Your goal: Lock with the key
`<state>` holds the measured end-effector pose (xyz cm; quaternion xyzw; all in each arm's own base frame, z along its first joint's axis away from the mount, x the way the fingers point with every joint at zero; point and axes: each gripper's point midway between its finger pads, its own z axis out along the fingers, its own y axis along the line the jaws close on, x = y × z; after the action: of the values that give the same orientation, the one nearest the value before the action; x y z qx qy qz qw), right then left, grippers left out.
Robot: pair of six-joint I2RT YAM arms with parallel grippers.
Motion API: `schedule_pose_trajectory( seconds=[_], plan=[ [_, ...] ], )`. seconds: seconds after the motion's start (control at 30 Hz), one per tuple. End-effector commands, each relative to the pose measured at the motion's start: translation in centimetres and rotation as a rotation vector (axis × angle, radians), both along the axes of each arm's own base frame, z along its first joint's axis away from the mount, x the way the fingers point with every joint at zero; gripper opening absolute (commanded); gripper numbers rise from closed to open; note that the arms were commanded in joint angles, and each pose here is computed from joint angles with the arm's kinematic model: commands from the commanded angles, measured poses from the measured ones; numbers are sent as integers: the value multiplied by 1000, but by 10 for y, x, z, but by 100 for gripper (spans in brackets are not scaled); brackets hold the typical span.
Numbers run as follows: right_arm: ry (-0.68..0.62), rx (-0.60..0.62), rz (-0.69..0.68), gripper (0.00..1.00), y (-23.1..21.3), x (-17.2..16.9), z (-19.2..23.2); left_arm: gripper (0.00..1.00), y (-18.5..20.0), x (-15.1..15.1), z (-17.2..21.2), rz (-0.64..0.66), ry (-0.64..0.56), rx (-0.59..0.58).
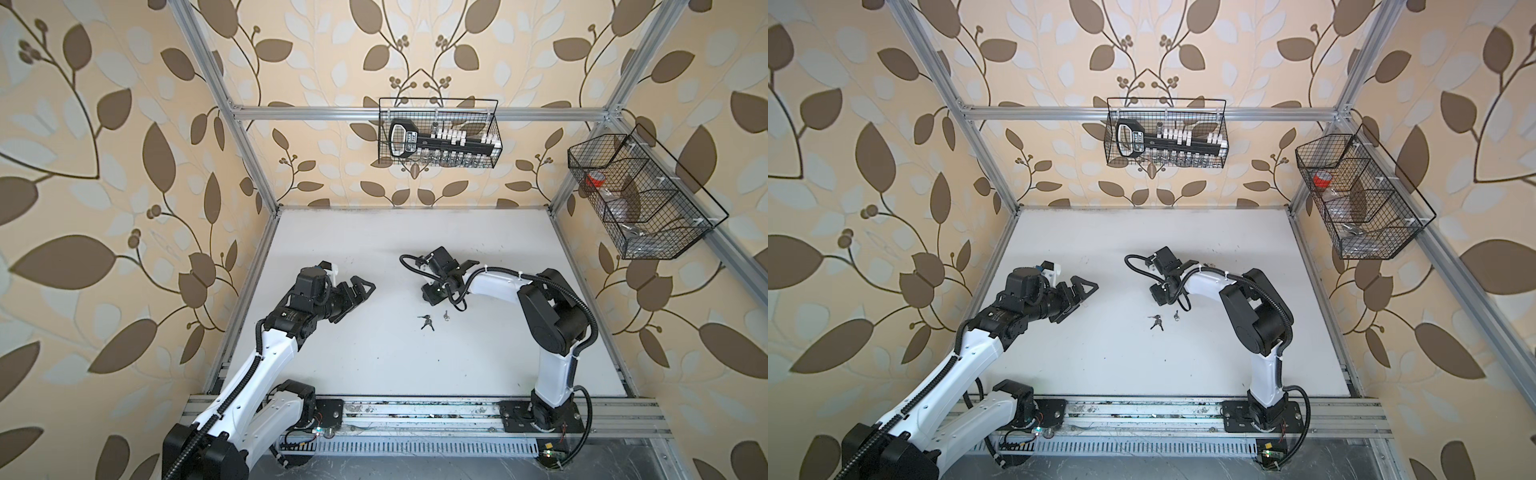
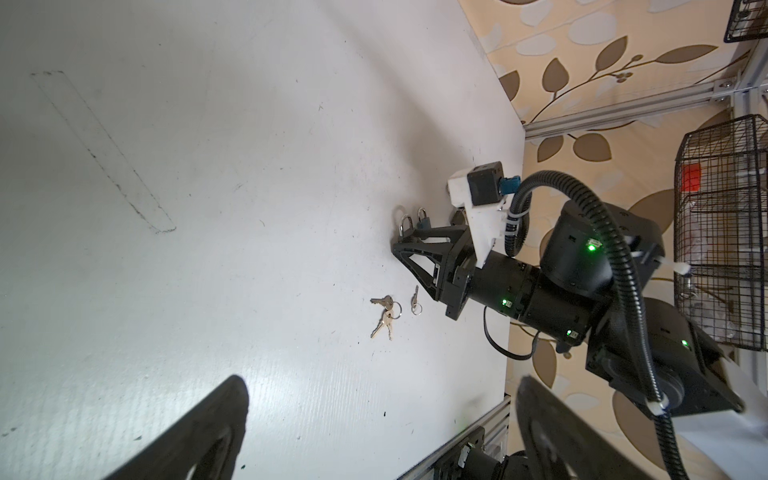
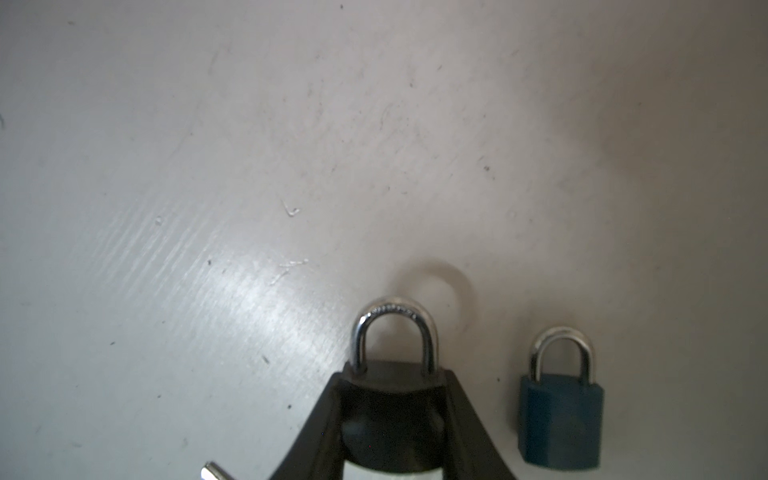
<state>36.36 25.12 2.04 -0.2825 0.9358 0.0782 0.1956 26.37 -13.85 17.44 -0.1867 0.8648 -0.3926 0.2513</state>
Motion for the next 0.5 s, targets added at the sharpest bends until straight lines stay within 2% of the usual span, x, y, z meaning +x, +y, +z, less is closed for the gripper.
schedule_pose_trajectory(
  seconds=[0.0, 0.37, 0.47],
  plan=[
    [17, 1, 31, 34, 8, -2, -3, 99, 0, 5, 9, -1, -30, -7],
    [22, 4, 21, 45, 8, -2, -4, 99, 1, 3, 7, -4, -27, -1],
    [8, 23, 19, 46, 11, 0, 4, 99, 4, 2, 7, 0, -33, 29]
  ],
)
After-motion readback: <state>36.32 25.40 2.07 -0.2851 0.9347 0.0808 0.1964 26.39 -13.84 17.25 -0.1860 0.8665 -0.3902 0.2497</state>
